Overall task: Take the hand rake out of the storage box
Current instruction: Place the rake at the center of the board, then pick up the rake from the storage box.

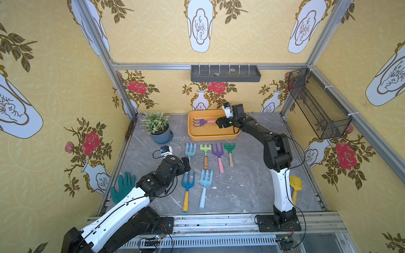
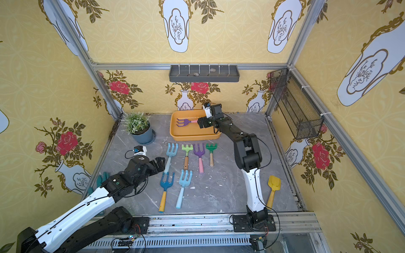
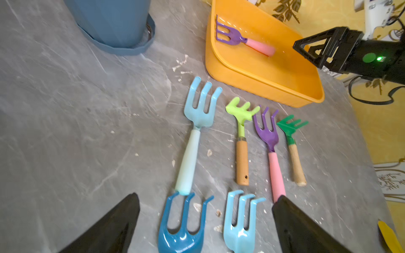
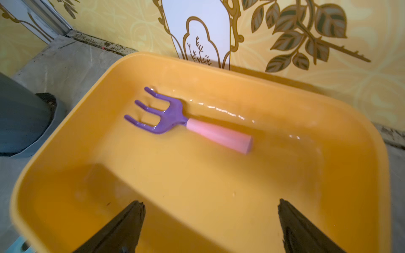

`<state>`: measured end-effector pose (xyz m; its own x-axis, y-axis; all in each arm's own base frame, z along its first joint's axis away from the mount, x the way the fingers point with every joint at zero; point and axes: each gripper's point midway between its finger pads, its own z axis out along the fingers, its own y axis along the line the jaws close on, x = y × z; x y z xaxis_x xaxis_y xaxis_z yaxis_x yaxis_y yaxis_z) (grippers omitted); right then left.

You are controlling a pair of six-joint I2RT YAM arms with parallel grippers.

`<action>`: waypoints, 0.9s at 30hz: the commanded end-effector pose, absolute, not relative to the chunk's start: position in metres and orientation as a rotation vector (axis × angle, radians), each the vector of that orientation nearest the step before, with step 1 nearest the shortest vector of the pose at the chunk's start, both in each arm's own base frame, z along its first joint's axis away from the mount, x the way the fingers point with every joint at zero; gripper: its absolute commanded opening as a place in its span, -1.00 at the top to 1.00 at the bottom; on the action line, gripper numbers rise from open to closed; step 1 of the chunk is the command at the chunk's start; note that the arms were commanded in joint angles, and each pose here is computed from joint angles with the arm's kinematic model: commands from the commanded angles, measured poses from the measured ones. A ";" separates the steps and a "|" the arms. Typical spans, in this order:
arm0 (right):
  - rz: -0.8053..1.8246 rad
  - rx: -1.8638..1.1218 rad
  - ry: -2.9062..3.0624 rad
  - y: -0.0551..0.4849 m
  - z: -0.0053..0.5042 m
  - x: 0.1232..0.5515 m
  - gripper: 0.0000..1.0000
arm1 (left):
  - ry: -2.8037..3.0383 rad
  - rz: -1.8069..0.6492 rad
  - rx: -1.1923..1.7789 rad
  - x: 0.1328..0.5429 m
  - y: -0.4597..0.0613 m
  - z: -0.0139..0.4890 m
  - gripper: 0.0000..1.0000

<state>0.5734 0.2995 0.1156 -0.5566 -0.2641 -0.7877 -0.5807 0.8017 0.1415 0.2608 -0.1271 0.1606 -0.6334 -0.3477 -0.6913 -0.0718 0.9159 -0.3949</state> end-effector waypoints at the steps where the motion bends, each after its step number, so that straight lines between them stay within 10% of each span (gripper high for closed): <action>1: 0.545 -0.701 2.187 0.306 0.099 0.586 -0.95 | 2.258 -0.456 -0.201 0.273 -0.129 0.153 -1.00; 27: 0.877 -0.625 1.935 0.343 0.070 0.632 -0.98 | 2.321 -0.470 -0.233 0.299 -0.120 0.121 -1.00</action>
